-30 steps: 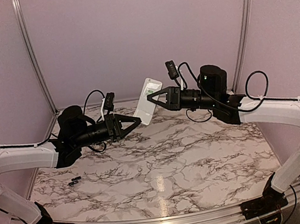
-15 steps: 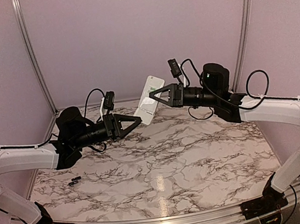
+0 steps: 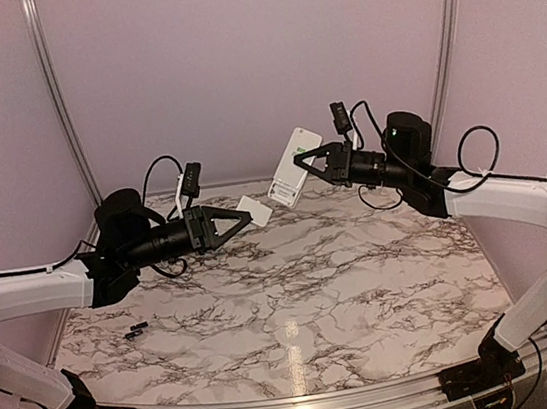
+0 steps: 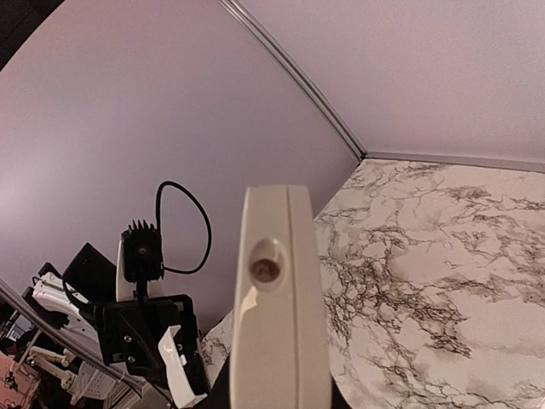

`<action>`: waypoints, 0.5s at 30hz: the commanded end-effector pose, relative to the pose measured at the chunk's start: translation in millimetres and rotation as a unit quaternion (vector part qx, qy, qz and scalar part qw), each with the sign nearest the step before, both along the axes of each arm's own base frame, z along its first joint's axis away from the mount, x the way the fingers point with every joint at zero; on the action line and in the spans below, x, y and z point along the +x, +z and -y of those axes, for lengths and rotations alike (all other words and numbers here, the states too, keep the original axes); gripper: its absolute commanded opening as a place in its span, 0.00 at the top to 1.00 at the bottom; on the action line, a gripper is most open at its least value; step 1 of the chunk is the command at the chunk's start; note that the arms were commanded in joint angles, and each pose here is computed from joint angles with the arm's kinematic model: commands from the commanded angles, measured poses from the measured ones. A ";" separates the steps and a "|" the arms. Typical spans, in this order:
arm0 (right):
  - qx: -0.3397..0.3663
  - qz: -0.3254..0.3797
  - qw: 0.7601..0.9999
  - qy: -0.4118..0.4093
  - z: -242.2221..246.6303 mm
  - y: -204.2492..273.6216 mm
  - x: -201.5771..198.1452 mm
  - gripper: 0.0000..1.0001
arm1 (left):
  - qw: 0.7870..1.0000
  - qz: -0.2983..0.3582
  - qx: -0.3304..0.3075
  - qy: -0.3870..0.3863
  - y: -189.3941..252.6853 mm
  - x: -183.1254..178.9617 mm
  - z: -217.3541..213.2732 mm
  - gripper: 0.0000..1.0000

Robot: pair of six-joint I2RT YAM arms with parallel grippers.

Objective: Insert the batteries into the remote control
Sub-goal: Remove the battery cover from the remote control, then place the battery cover at the center of the board.

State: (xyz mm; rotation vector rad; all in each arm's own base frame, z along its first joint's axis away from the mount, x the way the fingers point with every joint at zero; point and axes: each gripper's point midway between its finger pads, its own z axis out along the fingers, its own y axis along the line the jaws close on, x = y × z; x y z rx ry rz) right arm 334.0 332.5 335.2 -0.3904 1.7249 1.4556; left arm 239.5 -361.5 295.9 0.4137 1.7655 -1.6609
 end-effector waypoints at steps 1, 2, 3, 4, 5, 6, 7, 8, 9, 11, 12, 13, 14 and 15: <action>-0.026 0.038 0.997 -0.063 35.4 18.4 10.2 1.00 | 0.972 0.040 0.192 0.131 -31.2 40.8 -31.9 1.00; -0.033 0.039 0.996 -0.071 41.2 17.6 11.1 1.00 | 0.959 0.036 0.240 0.149 -44.0 45.6 -41.3 1.00; -0.040 0.037 0.996 -0.077 46.7 16.0 11.8 1.00 | 0.945 0.039 0.275 0.171 -49.7 52.4 -50.2 1.00; -0.045 0.038 0.995 -0.082 52.2 15.0 12.4 1.00 | 0.929 0.051 0.307 0.198 -51.6 61.3 -60.6 1.00; -0.048 0.039 0.994 -0.085 56.7 13.6 12.0 1.00 | 0.916 0.058 0.335 0.213 -55.5 66.3 -68.1 1.00; -0.049 0.037 0.994 -0.087 61.1 12.2 11.6 1.00 | 0.899 0.061 0.367 0.229 -61.9 71.7 -77.1 1.00; -0.053 0.035 0.994 -0.088 64.0 9.2 11.4 1.00 | 0.881 0.066 0.400 0.243 -68.1 77.1 -86.0 1.00; -0.056 0.033 0.994 -0.087 65.8 6.2 10.2 1.00 | 0.864 0.069 0.430 0.254 -74.3 81.5 -93.8 1.00; -0.059 0.029 0.994 -0.086 66.9 2.1 8.9 1.00 | 0.845 0.073 0.460 0.263 -81.5 85.9 -101.3 1.00; -0.064 0.026 0.994 -0.079 66.8 -3.9 5.4 1.00 | 0.811 0.077 0.511 0.276 -95.3 93.7 -113.7 1.00; -0.065 0.026 0.995 -0.075 66.6 -6.3 3.4 1.00 | 0.791 0.078 0.539 0.278 -106.1 97.5 -119.1 1.00; -0.067 0.024 0.995 -0.071 66.5 -9.3 1.5 1.00 | 0.771 0.080 0.564 0.283 -113.0 100.8 -125.3 1.00; -0.067 0.023 0.995 -0.067 66.4 -11.2 -1.0 1.00 | 0.751 0.081 0.590 0.286 -121.1 103.7 -131.4 1.00; -0.068 0.025 0.995 -0.065 66.6 -12.2 -3.2 1.00 | 0.733 0.083 0.612 0.285 -129.5 106.0 -135.4 1.00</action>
